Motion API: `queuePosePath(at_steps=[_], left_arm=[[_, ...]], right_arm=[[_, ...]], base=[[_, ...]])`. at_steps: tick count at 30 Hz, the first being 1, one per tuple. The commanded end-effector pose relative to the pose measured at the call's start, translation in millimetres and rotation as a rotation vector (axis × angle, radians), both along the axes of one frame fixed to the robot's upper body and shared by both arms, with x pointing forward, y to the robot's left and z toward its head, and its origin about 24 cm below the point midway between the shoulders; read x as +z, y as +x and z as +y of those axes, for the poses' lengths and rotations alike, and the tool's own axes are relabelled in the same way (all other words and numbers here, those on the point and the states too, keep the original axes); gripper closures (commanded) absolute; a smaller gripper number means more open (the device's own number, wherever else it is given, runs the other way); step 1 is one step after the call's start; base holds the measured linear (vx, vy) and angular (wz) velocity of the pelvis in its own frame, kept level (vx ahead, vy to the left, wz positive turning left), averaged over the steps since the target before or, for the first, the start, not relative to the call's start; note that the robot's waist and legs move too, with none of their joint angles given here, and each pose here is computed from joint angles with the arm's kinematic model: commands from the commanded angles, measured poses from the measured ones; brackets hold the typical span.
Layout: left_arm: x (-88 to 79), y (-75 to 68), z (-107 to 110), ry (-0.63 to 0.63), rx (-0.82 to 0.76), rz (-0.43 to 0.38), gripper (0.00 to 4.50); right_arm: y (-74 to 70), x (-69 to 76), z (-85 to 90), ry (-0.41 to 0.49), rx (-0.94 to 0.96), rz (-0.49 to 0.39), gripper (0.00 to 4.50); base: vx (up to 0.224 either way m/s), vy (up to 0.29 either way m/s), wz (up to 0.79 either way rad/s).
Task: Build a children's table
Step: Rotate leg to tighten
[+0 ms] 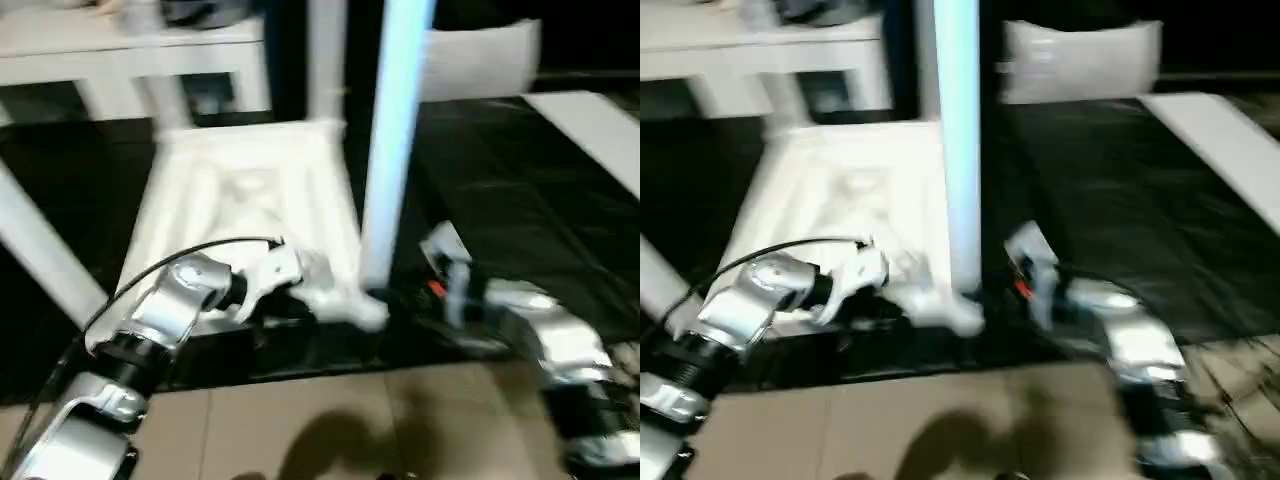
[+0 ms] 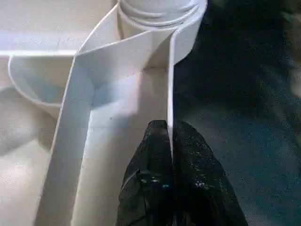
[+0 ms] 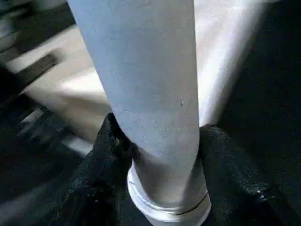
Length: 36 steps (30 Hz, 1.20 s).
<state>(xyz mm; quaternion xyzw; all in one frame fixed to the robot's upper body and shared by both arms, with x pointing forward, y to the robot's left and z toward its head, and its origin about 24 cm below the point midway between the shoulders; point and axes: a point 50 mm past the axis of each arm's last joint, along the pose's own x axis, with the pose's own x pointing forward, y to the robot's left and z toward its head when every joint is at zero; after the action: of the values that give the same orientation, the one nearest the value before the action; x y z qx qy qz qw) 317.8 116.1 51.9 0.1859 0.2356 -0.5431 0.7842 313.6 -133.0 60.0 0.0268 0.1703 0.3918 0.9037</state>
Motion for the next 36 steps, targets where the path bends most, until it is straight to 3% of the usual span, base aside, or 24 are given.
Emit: queuePosePath(at_steps=[1, 4, 5, 7, 11, 17, 21, 24, 31, 36], left_arm=[[9.8, -0.1, -24.5, -0.09, -0.019, -0.024, 4.5], [14.2, 12.4, -29.4, -0.103, 0.134, -0.068, 4.5], [14.7, 13.8, -29.7, -0.095, 0.142, -0.078, 4.5], [15.0, 13.7, -30.3, -0.08, 0.137, -0.089, 4.5], [14.2, 10.6, -28.9, -0.063, 0.094, -0.092, 4.5], [10.5, 5.3, -22.2, -0.038, 0.008, -0.095, 4.5], [8.0, -1.4, -13.8, -0.018, -0.112, -0.078, 4.5], [7.5, -6.8, -10.0, -0.013, -0.196, -0.065, 4.5], [3.1, -19.8, -1.6, 0.056, -0.416, -0.02, 4.5], [4.9, -24.0, 1.6, 0.072, -0.507, 0.01, 4.5]], right_arm=[[5.5, -5.7, 11.9, -0.007, -0.091, 0.033, 2.55], [16.3, -4.6, 21.5, 0.008, -0.254, -0.004, 2.55], [15.7, -4.1, 25.6, 0.014, -0.231, -0.023, 2.55], [12.7, -4.4, 31.1, -0.015, -0.181, -0.052, 2.02], [8.1, -3.7, 30.9, 0.005, -0.162, -0.051, 1.67], [0.6, 0.2, 13.7, 0.019, -0.075, -0.09, 1.02], [-13.0, 5.7, -16.0, 0.008, 0.083, -0.099, 0.66], [-17.1, 9.5, -26.3, -0.004, 0.158, -0.096, 0.51], [-33.8, 17.7, -44.4, -0.045, 0.452, -0.058, 0.51], [-31.0, 18.7, -46.6, -0.031, 0.532, -0.024, 1.05]], base=[[0.0, 0.0, 0.0], [0.0, 0.0, 0.0], [0.0, 0.0, 0.0], [0.0, 0.0, 0.0], [0.0, 0.0, 0.0], [0.0, 0.0, 0.0], [0.0, 0.0, 0.0], [0.0, 0.0, 0.0], [0.0, 0.0, 0.0], [0.0, 0.0, 0.0]])
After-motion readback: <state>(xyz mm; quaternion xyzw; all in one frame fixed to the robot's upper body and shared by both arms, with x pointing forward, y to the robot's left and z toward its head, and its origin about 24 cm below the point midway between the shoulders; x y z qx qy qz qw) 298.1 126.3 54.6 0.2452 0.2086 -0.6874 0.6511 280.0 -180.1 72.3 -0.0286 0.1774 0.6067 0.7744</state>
